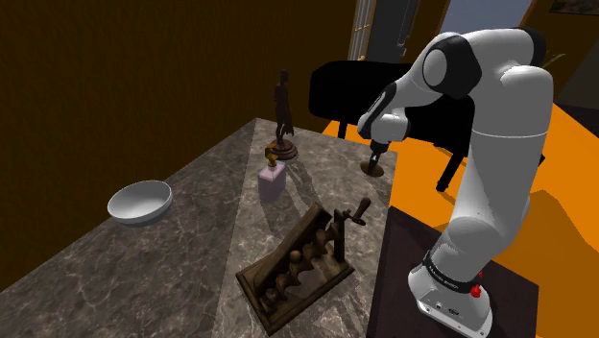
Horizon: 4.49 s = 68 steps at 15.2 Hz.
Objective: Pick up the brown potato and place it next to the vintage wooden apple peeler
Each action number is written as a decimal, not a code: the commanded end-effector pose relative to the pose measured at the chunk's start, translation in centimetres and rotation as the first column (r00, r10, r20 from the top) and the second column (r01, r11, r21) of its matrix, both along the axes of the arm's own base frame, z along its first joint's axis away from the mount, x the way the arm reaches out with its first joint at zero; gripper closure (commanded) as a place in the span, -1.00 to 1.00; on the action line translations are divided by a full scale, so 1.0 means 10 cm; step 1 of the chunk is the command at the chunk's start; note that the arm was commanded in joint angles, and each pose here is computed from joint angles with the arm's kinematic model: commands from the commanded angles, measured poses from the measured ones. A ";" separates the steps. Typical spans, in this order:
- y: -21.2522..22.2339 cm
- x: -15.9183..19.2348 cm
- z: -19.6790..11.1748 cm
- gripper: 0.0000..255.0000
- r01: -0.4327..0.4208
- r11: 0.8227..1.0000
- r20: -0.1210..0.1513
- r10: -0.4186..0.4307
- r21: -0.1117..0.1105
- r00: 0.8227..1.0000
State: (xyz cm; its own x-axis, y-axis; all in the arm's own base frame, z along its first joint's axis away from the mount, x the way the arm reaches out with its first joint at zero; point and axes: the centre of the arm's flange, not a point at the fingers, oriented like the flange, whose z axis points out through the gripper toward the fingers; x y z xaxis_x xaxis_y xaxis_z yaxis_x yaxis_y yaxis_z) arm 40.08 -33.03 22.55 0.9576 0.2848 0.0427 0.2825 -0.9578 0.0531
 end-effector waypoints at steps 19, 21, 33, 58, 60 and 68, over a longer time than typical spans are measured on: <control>0.00 0.00 0.53 1.00 0.000 1.000 0.000 0.000 0.000 1.000; 0.00 0.00 0.63 1.00 0.000 1.000 0.000 0.000 0.000 1.000; 0.00 0.00 1.27 1.00 0.000 1.000 0.000 0.000 0.000 1.000; 0.00 0.00 2.59 1.00 0.000 1.000 0.000 0.000 0.000 1.000; 0.00 0.00 2.69 1.00 0.000 1.000 0.000 0.000 0.000 1.000; 0.00 0.00 3.11 1.00 0.000 1.000 0.000 0.000 0.000 1.000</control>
